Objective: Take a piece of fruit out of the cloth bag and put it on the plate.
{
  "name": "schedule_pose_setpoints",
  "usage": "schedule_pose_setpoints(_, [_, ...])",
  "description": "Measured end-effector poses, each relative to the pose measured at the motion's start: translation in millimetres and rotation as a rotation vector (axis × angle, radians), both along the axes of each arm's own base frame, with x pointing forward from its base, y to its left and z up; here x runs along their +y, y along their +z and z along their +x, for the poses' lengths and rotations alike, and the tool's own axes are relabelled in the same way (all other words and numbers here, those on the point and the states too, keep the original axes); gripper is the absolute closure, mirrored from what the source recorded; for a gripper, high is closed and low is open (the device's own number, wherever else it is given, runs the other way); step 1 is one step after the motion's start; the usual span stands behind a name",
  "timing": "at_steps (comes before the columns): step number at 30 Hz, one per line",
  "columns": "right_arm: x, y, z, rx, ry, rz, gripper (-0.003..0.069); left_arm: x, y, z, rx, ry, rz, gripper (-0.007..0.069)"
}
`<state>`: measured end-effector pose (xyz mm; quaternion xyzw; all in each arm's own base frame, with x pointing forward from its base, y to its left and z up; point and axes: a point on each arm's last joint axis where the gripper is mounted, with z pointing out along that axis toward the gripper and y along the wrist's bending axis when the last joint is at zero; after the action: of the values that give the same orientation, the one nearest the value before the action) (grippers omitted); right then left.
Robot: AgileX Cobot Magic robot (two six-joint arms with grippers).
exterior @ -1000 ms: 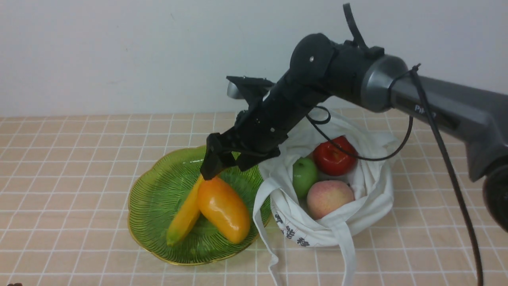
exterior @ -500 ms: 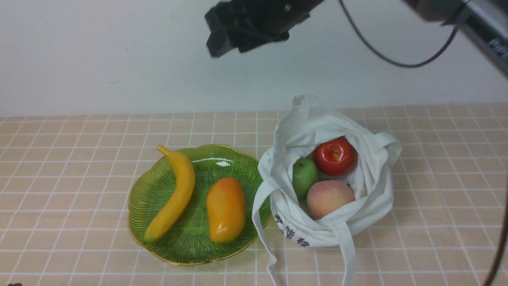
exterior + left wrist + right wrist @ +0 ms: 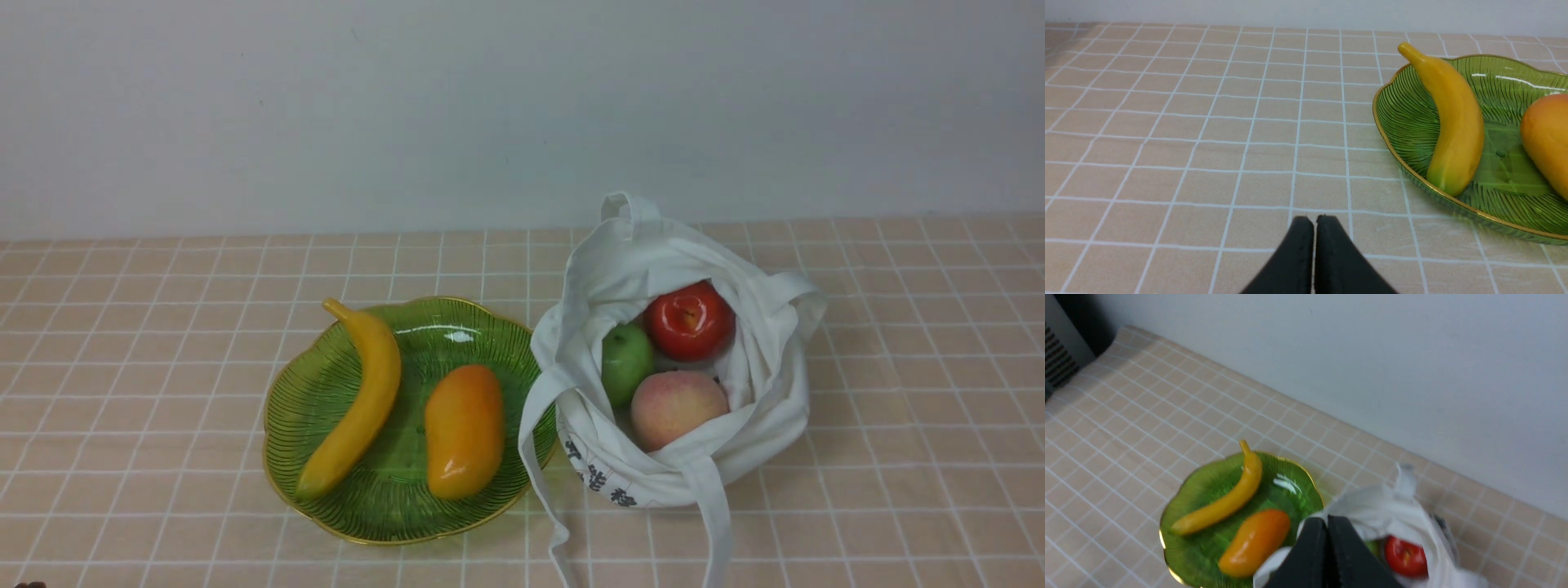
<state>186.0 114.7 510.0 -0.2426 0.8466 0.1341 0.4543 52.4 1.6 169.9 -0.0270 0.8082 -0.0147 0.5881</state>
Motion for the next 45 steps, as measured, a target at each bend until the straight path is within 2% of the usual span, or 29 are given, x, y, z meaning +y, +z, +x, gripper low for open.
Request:
schedule_pose_setpoints(3, [-36.2, -47.6, -53.7, -0.081, -0.033, 0.035, 0.0673, 0.0, 0.0, 0.0, 0.000, 0.000, 0.000, 0.0633])
schedule_pose_setpoints(4, [-39.2, -45.1, -58.6, -0.095, -0.033, 0.044, 0.0673, 0.0, 0.0, 0.0, 0.000, 0.000, 0.000, 0.0633])
schedule_pose_setpoints(5, [-49.5, -81.6, -76.2, -0.192, -0.030, 0.105, 0.0673, 0.0, 0.0, 0.0, 0.000, 0.000, 0.000, 0.0633])
schedule_pose_setpoints(6, [-52.2, -79.5, -80.6, -0.207, -0.030, 0.114, 0.0673, 0.0, 0.0, 0.0, 0.000, 0.000, 0.000, 0.0633])
schedule_pose_setpoints(7, [-56.7, -107.6, -88.5, -0.284, -0.027, 0.161, 0.0673, 0.0, 0.0, 0.0, 0.000, 0.000, 0.000, 0.0633])
schedule_pose_setpoints(10, [-66.2, -161.5, -105.1, -0.415, -0.023, 0.244, 0.0673, 0.0, 0.0, 0.0, 0.000, 0.000, 0.000, 0.0633])
schedule_pose_setpoints(14, [-70.5, -205.1, -112.8, -0.424, -0.024, 0.267, 0.0673, 0.0, 0.0, 0.0, 0.000, 0.000, 0.000, 0.0633])
schedule_pose_setpoints(40, [-70.4, -214.5, -112.5, -0.421, -0.022, 0.257, 0.0673, 0.0, 0.0, 0.0, 0.000, 0.000, 0.000, 0.0633])
schedule_pose_setpoints(45, [-76.2, -233.4, -115.5, -0.414, -0.064, 0.241, 0.0673, 0.0, 0.0, 0.0, 0.000, 0.000, 0.000, 0.0633])
